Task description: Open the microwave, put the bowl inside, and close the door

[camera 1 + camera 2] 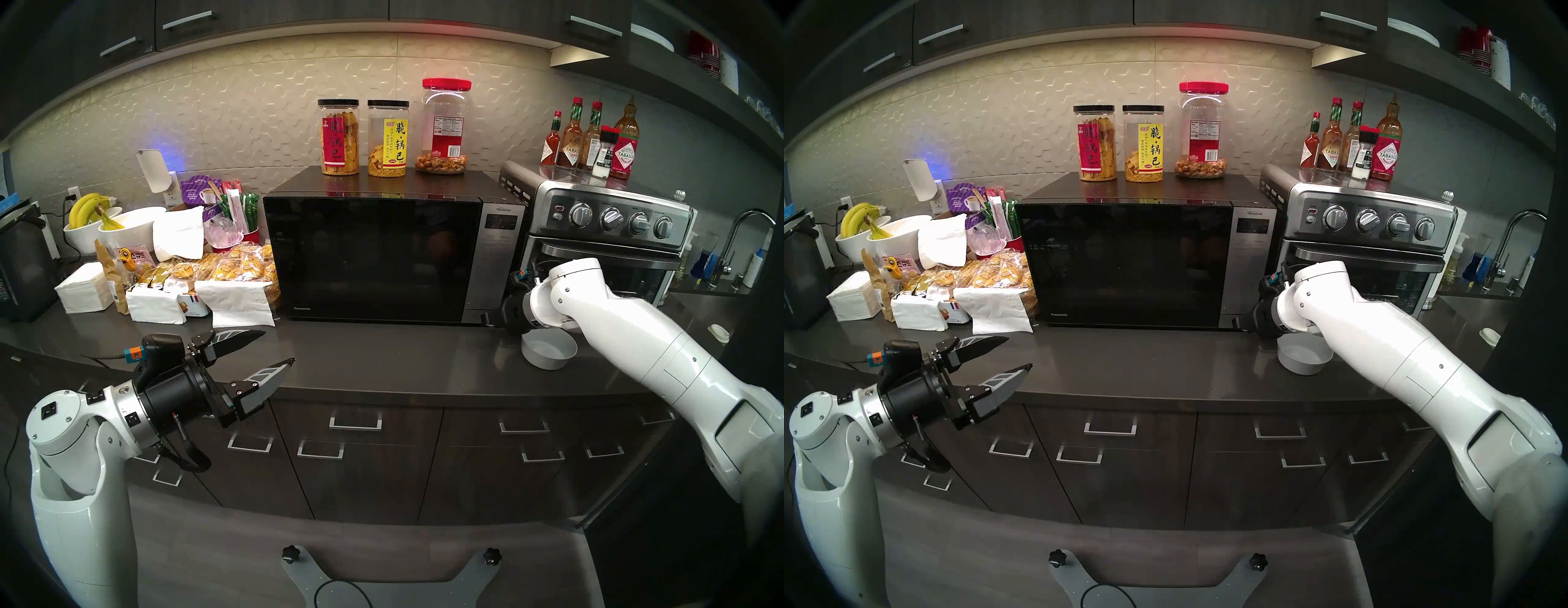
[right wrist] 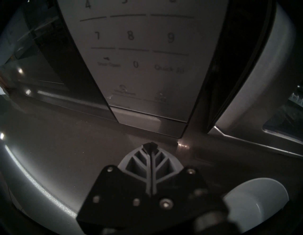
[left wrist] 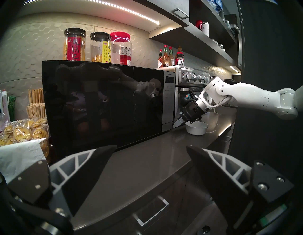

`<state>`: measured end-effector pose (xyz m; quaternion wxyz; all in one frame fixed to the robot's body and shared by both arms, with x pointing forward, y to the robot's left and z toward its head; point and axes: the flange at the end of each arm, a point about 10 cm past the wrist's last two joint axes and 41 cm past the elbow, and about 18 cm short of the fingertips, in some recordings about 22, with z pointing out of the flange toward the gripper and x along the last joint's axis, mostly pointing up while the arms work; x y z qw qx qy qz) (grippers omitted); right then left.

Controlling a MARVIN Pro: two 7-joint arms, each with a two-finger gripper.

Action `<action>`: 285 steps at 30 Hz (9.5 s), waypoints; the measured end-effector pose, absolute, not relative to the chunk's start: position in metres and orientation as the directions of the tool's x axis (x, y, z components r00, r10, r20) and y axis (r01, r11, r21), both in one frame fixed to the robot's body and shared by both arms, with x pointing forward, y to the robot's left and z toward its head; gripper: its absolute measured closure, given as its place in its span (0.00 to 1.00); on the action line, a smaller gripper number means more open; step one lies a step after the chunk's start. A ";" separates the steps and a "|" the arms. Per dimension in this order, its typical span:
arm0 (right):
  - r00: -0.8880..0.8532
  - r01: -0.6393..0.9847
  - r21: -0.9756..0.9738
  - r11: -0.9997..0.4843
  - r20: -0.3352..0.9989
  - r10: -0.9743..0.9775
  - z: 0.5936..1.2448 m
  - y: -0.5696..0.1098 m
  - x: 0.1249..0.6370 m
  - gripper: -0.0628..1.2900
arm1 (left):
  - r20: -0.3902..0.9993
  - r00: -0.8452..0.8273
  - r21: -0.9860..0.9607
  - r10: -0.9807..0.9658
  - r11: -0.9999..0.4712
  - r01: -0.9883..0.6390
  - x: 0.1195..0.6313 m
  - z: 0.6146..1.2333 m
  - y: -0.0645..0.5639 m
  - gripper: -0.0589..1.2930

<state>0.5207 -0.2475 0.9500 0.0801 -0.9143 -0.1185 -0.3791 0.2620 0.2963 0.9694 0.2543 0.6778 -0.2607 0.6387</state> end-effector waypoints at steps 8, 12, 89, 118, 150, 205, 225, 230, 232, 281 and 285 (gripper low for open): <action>0.680 0.281 -0.071 -0.957 0.718 0.146 0.951 -0.243 0.522 0.97 | 0.998 0.048 0.012 -0.029 -0.735 -0.678 0.262 0.969 0.296 0.05; 0.683 0.276 -0.076 -0.958 0.717 0.140 0.949 -0.243 0.524 0.97 | 0.998 0.048 0.012 -0.029 -0.735 -0.678 0.262 0.969 0.296 0.05; 0.490 0.258 -0.027 -0.966 0.865 0.106 0.913 -0.248 0.520 0.97 | 0.998 0.048 0.011 -0.028 -0.735 -0.678 0.262 0.969 0.296 0.05; 0.405 0.226 0.057 -0.972 0.902 0.147 0.897 -0.235 0.523 0.97 | 0.998 0.048 0.012 -0.028 -0.735 -0.678 0.262 0.969 0.296 0.05; 0.459 0.376 -0.075 -0.924 0.881 0.115 0.942 -0.238 0.498 0.97 | 0.998 0.048 0.011 -0.028 -0.735 -0.678 0.262 0.969 0.296 0.05; 0.567 0.470 -0.289 -0.834 0.823 0.035 0.966 -0.187 0.479 0.97 | 0.998 0.048 0.012 -0.029 -0.735 -0.678 0.262 0.969 0.296 0.05; 0.578 0.538 -0.289 -0.792 0.811 0.097 0.953 -0.158 0.434 0.97 | 0.998 0.048 0.012 -0.029 -0.735 -0.677 0.262 0.969 0.296 0.05; 0.590 0.550 -0.312 -0.775 0.802 0.096 0.952 -0.152 0.425 0.97 | 0.998 0.048 0.012 -0.029 -0.735 -0.677 0.262 0.969 0.296 0.05; 0.596 0.556 -0.327 -0.764 0.797 0.092 0.952 -0.150 0.421 0.97 | 0.998 0.048 0.012 -0.029 -0.735 -0.678 0.262 0.969 0.296 0.05; 0.788 0.507 -0.599 -0.620 0.614 0.051 0.945 -0.097 0.378 0.97 | 0.998 0.048 0.012 -0.029 -0.735 -0.678 0.262 0.969 0.296 0.05; 0.795 0.507 -0.607 -0.612 0.603 0.062 0.942 -0.090 0.372 0.97 | 0.998 0.048 0.011 -0.029 -0.735 -0.678 0.262 0.969 0.296 0.05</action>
